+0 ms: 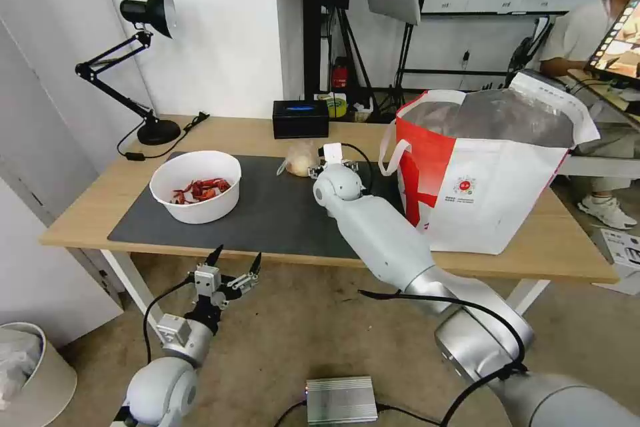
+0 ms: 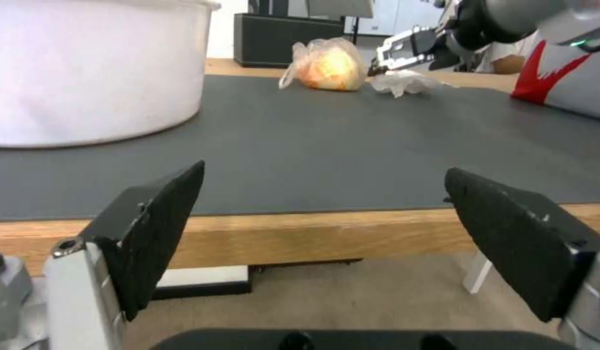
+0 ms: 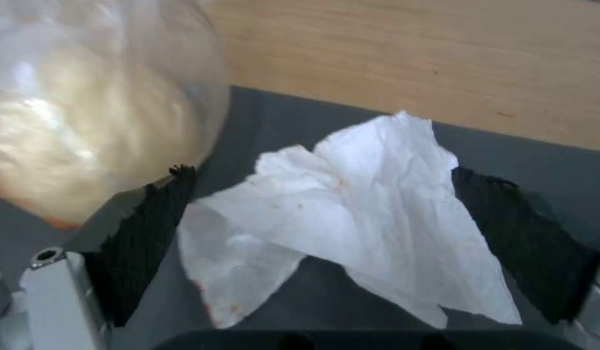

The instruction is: Pick up the trash from the table and place it into the takeout bag.

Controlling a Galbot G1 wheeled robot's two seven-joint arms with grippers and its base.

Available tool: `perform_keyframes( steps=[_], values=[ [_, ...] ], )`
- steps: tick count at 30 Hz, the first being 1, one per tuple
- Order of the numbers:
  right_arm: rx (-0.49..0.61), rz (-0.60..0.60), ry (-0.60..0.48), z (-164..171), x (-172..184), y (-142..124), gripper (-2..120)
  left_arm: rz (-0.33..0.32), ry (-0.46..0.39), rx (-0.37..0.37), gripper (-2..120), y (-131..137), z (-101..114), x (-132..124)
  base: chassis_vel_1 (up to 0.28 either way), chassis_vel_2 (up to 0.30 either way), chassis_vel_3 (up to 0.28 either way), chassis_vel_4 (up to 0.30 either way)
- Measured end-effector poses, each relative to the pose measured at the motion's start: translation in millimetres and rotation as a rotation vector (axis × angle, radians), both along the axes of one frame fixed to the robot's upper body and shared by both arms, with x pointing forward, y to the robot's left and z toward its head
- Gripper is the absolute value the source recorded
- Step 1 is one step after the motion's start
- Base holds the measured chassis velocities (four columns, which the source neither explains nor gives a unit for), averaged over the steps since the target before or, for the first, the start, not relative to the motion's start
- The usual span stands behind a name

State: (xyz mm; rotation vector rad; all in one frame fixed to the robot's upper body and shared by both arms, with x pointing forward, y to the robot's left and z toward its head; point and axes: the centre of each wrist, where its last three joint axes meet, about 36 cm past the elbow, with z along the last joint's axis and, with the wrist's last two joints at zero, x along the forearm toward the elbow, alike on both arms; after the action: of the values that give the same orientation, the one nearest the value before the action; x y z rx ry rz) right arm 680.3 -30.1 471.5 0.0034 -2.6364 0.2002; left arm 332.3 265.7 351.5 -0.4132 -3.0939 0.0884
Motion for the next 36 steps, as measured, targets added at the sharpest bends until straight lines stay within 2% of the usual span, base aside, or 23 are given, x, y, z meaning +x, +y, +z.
perform_keyframes(
  steps=[10,20,24,26,27,30,31,36],
  values=[
    [0.038,0.021,0.023,-10.4,13.4,-16.7,100,-0.009,0.000,-0.002,100,-3.6,-1.5,2.3,0.000,0.000,0.000,0.000],
    [0.052,0.035,0.034,-15.5,17.1,-22.5,99,-0.007,0.001,-0.006,100,-7.0,-6.3,-0.3,0.000,0.000,0.000,0.000],
    [0.057,0.038,0.037,-16.3,17.3,-23.0,89,-0.007,-0.001,-0.009,100,-8.2,-6.8,-0.9,0.000,0.000,0.000,0.000],
    [0.059,0.038,0.039,-17.2,16.9,-22.8,79,-0.009,-0.001,-0.010,100,-9.5,-7.2,-1.2,0.000,0.000,0.000,0.000],
    [0.059,0.038,0.039,-17.2,16.9,-22.8,79,-0.009,-0.001,-0.010,100,-9.5,-7.2,-1.2,0.000,0.000,0.000,0.000],
    [0.061,0.038,0.044,-18.2,16.1,-22.6,64,-0.012,-0.002,-0.014,100,-12.0,-7.7,-1.4,0.000,0.000,0.000,0.000],
    [0.061,0.038,0.044,-18.2,16.1,-22.6,64,-0.012,-0.002,-0.014,100,-12.0,-7.7,-1.4,0.000,0.000,0.000,0.000],
    [0.063,0.036,0.047,-18.0,15.1,-22.0,44,-0.014,-0.003,-0.018,100,-13.7,-7.9,-1.8,0.000,0.000,0.000,0.000]
  ],
)
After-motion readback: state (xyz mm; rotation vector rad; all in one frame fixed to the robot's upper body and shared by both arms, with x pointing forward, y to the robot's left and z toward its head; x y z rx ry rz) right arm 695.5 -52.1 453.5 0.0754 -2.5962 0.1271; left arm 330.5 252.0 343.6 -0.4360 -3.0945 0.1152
